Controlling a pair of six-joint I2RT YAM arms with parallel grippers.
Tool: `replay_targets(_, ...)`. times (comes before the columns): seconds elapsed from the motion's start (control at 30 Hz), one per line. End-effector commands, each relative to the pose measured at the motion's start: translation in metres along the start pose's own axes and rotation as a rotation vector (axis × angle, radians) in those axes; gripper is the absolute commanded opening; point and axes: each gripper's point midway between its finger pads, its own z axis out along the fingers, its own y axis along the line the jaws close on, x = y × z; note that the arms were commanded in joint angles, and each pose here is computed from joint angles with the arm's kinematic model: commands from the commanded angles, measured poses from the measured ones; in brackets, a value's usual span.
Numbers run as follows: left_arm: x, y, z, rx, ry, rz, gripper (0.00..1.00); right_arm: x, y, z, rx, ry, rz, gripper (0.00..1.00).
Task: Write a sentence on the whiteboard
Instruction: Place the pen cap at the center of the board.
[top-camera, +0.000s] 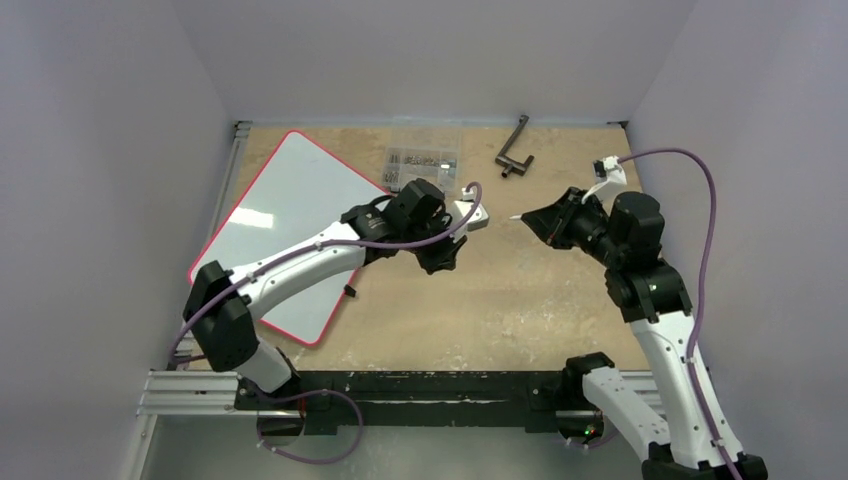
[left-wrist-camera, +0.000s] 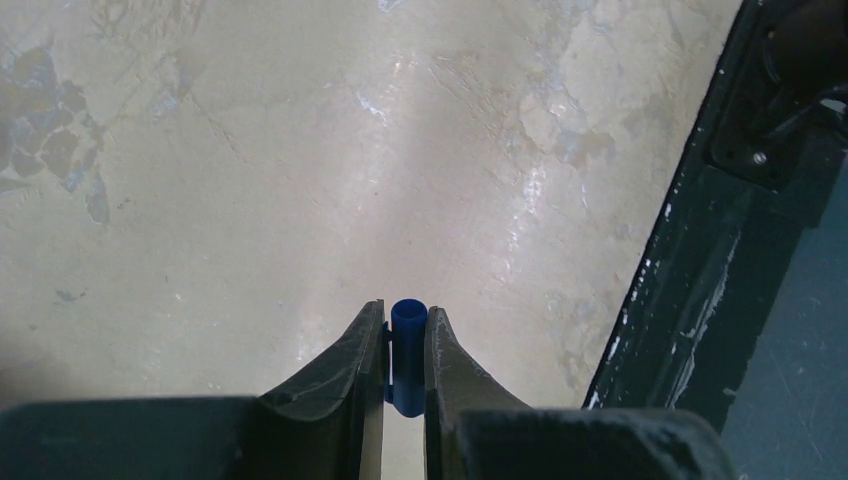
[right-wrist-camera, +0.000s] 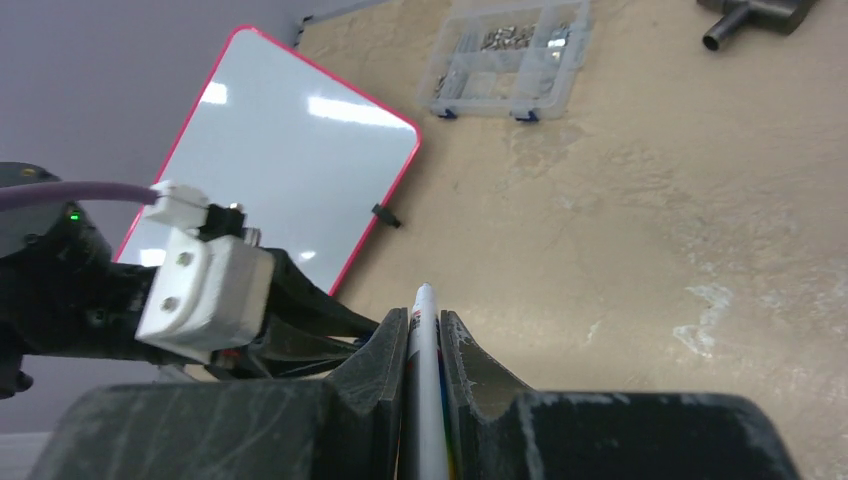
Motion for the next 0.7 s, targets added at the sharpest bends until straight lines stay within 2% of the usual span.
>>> replay_targets(0.0, 0.0, 0.017, 0.037, -0.056, -0.014, -0.163, 0.0, -0.014, -0.02, -0.005, 0.103, -0.1, -0.031, 0.0)
replay_targets(0.2, 0.005, 0.03, 0.086, -0.085, -0.015, -0.335, 0.0, -0.015, -0.026, -0.004, 0.13, -0.109, -0.058, 0.0)
replay_targets(0.37, 0.001, 0.037, 0.113, -0.106, -0.042, -0.448, 0.0, -0.031, -0.041, -0.021, 0.241, -0.21, -0.059, 0.0)
replay_targets(0.6, -0.002, 0.046, 0.128, -0.134, -0.059, -0.52, 0.0, -0.034, -0.051, -0.031, 0.308, -0.25, -0.051, 0.0)
replay_targets(0.67, -0.002, 0.049, 0.128, -0.152, -0.062, -0.525, 0.07, -0.033, -0.051, -0.032, 0.305, -0.254, -0.05, 0.0)
